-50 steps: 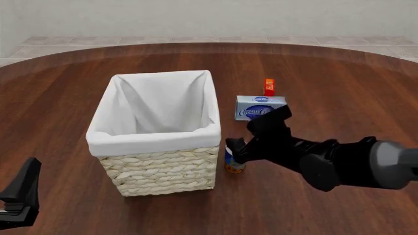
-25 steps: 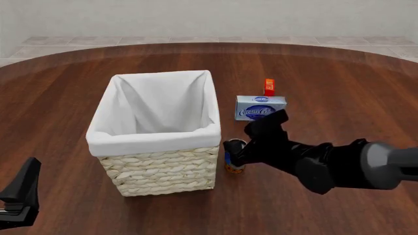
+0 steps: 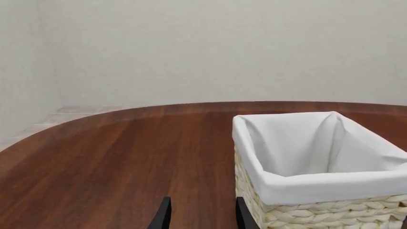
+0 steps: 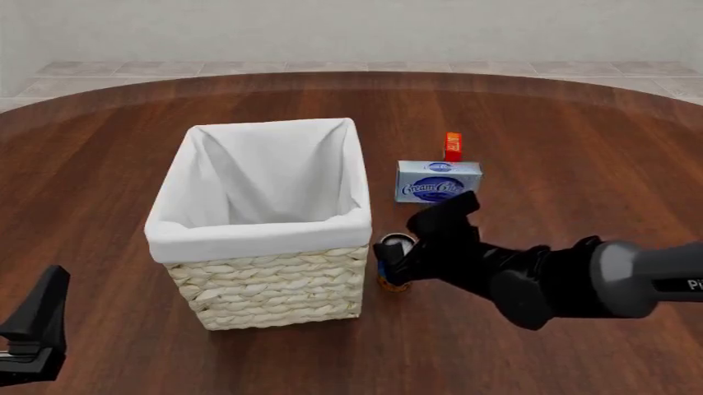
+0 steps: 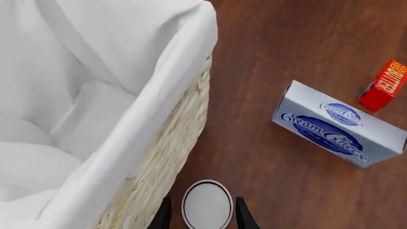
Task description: Pick up the alphabet soup and put it in the basket.
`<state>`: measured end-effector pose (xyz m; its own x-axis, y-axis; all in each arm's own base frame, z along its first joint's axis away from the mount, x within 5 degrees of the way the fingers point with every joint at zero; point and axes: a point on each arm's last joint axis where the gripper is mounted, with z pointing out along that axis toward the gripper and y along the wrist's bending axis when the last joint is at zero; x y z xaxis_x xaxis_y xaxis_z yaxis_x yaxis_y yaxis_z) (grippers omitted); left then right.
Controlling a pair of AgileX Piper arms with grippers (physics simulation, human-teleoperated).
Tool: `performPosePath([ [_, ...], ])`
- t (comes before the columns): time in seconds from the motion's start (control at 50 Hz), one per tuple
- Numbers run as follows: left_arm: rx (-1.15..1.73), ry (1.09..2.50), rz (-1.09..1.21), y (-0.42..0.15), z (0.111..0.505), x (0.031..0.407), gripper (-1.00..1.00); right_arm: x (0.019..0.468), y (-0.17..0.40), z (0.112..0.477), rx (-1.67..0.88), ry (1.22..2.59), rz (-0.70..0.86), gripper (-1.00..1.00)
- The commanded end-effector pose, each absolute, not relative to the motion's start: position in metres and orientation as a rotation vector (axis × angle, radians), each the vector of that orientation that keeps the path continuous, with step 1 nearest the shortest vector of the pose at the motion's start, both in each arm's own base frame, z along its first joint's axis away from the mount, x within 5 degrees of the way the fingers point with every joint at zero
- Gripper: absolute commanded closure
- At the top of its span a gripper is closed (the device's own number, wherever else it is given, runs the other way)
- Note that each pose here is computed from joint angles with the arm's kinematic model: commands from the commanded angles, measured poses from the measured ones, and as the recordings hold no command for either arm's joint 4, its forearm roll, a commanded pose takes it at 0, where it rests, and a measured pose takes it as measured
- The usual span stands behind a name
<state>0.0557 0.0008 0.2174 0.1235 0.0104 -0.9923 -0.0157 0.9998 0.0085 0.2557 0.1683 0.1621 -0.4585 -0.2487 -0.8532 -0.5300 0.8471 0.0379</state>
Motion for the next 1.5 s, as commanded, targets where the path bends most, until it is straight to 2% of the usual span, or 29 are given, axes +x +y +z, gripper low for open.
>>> performPosePath([
  [0.02, -0.002, 1.448, 0.020, 0.001, 0.217, 0.056, -1.00, 0.256, 0.169, 0.155, -0.572, 2.074, 0.369, -1.00],
  [0.74, -0.001, 1.446, 0.018, 0.001, 0.217, 0.056, -1.00, 0.262, 0.169, 0.143, -0.572, 2.098, 0.352, -1.00],
  [1.5, 0.005, 1.445, 0.020, 0.000, 0.218, 0.056, -1.00, 0.268, 0.170, 0.112, -0.544, 2.138, 0.356, -1.00],
])
